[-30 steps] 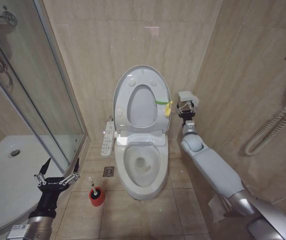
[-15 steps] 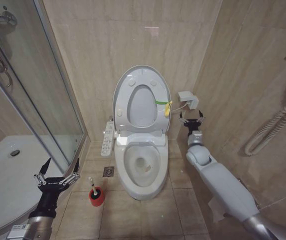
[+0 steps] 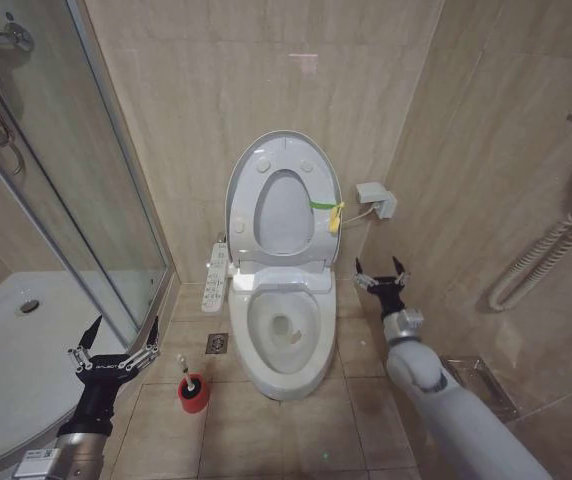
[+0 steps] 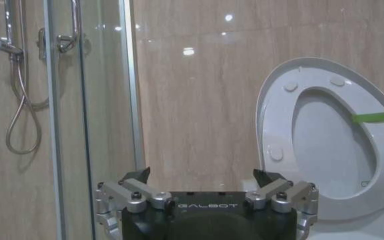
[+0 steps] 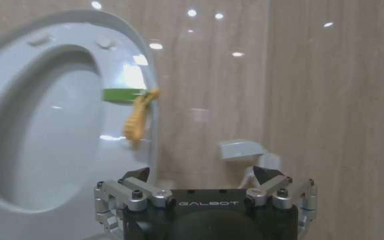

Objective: Open the toilet lid, clean the toilet bowl with a toilet brush, close the toilet lid, and flush.

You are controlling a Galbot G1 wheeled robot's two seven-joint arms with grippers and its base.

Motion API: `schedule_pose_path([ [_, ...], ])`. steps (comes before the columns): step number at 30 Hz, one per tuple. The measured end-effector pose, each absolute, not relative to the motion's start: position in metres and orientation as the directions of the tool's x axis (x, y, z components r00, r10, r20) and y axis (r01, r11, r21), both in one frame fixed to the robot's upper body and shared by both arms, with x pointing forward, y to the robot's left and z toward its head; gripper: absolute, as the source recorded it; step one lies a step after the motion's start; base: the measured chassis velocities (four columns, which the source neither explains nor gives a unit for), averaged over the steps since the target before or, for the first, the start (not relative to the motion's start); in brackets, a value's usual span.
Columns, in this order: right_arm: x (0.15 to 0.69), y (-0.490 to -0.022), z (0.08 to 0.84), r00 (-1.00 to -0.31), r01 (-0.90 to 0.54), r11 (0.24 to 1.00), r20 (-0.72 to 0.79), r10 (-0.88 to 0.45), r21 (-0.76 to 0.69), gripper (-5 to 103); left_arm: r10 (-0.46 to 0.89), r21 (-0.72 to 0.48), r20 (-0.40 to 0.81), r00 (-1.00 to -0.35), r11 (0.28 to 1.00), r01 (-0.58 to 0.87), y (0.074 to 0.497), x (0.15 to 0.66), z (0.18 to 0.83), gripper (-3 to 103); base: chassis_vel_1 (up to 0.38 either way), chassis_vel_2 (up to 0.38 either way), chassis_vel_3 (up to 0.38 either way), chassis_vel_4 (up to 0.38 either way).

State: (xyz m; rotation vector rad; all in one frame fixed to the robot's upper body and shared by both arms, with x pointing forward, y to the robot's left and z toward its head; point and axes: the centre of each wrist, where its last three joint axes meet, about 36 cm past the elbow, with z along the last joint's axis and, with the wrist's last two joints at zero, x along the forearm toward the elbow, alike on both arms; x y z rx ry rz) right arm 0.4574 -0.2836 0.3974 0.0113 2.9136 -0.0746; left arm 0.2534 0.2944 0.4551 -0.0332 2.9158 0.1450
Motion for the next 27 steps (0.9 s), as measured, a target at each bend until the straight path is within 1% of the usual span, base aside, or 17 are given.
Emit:
schedule_pose_path([
  [3,0.447,-0.281,0.393,-0.974,-0.021,0.999,-0.224,-0.028,-0.034,100,-0.012,0.095,-0.221,-0.975,0.995,-0.034,0.294,0.253,0.455,100,0.000,0.000,0.000,0.000],
  [10,0.423,-0.269,0.390,-0.976,-0.018,1.000,-0.217,-0.014,0.018,100,-0.012,0.095,-0.221,-0.975,0.995,-0.034,0.294,0.253,0.455,100,0.000,0.000,0.000,0.000],
  [15,0.402,-0.264,0.390,-0.976,0.028,0.999,-0.214,0.034,0.031,100,-0.012,0.096,-0.221,-0.975,0.995,-0.034,0.294,0.253,0.455,100,0.000,0.000,0.000,0.000],
  [22,0.372,-0.272,0.381,-0.971,0.111,0.994,-0.212,0.109,0.005,100,-0.012,0.095,-0.221,-0.975,0.995,-0.034,0.294,0.253,0.455,100,0.000,0.000,0.000,0.000],
  [27,0.360,-0.277,0.380,-0.965,0.146,0.989,-0.218,0.143,0.001,100,-0.012,0.095,-0.221,-0.975,0.995,-0.033,0.294,0.253,0.455,100,0.000,0.000,0.000,0.000],
])
